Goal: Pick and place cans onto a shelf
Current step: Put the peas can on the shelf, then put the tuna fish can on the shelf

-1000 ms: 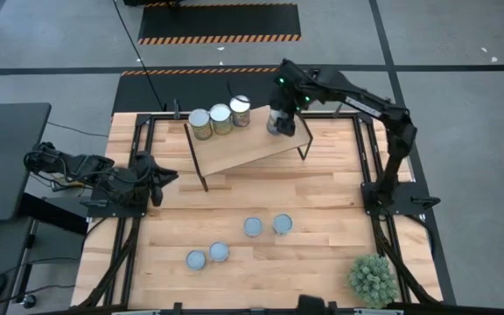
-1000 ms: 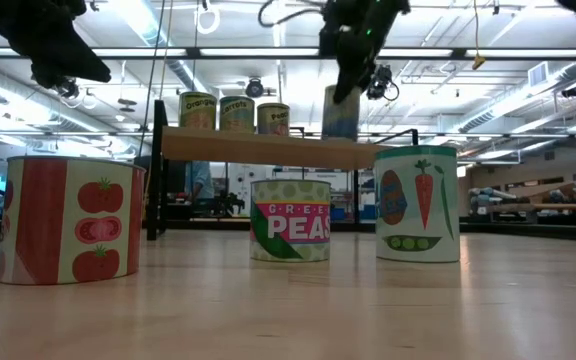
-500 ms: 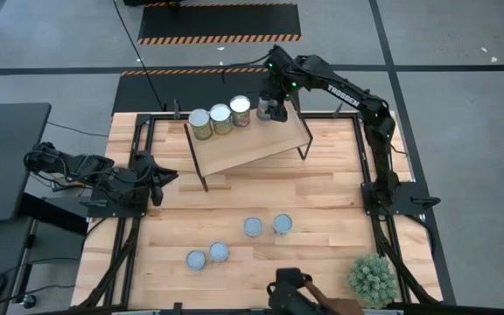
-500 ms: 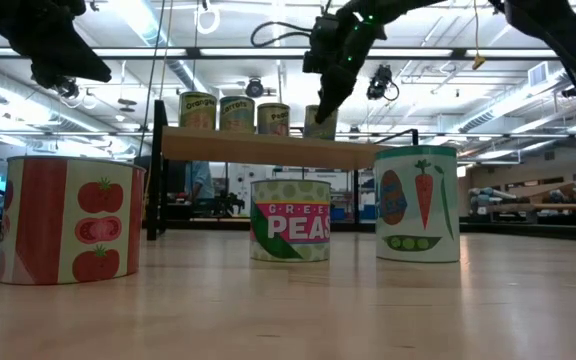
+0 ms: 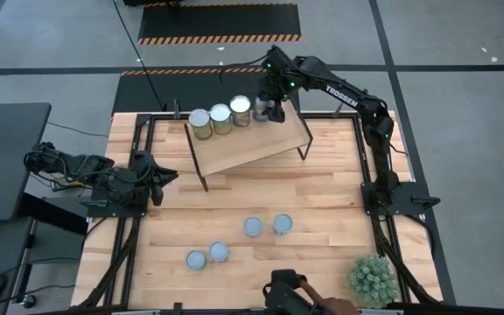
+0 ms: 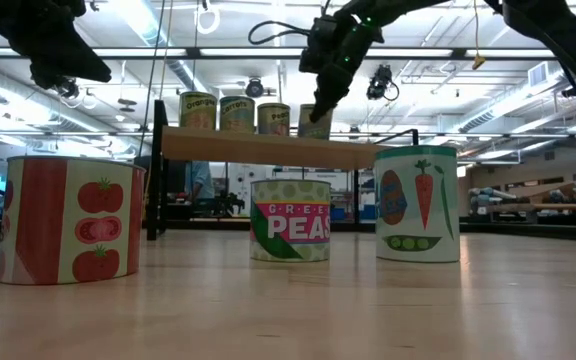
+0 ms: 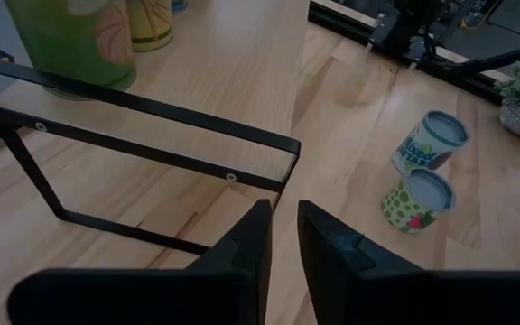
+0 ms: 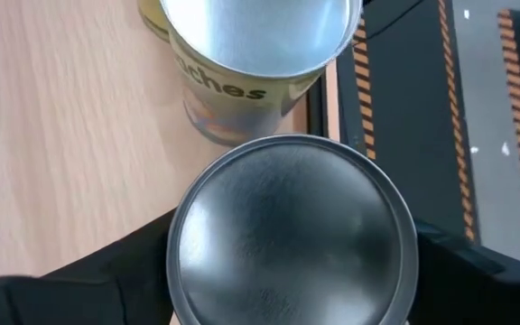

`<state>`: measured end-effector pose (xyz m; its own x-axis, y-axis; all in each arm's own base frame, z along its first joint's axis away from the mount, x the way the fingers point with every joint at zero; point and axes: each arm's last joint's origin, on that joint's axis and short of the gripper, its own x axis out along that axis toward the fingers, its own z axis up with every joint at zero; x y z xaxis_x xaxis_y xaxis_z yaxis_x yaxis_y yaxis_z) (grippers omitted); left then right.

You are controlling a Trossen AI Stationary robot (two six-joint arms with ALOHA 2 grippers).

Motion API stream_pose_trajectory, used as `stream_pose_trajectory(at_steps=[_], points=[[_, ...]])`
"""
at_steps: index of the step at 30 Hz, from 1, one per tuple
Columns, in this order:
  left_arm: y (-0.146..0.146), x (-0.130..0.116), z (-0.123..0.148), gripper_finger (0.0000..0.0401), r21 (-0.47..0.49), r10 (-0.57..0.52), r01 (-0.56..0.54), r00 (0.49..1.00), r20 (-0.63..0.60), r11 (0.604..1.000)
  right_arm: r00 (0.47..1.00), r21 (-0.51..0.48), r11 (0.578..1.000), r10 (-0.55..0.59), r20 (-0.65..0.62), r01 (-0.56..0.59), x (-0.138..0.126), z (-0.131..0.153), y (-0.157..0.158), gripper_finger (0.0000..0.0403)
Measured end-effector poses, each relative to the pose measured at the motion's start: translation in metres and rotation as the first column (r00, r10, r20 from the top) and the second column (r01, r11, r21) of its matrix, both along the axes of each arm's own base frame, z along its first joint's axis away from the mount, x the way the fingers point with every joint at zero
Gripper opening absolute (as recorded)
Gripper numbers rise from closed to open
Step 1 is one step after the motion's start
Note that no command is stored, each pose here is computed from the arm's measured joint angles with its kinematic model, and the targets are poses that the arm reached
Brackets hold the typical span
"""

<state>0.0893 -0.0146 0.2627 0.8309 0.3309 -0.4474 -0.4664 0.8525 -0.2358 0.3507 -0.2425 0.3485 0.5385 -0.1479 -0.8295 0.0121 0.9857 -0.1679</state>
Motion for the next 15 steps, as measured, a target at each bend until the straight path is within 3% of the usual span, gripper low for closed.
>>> stream_pose_trajectory(at_steps=[5, 10, 15], points=[[0.0, 0.0, 0.0, 0.0064, -0.001, 0.0, 0.0, 1.0, 0.001, 1.0, 1.0, 0.03, 1.0, 0.003, 0.0, -0.003, 0.004, -0.004, 0.003, 0.0362], [0.0, 0.0, 0.0, 0.0064, -0.001, 0.0, 0.0, 1.0, 0.001, 1.0, 1.0, -0.001, 1.0, -0.028, -0.004, 0.028, 0.007, -0.003, 0.006, 0.0392], [0.0, 0.0, 0.0, 0.0064, -0.007, -0.011, 0.011, 1.0, -0.002, 1.0, 0.998, -0.003, 0.998, -0.056, -0.04, 0.056, 0.003, 0.001, 0.013, 0.0396]])
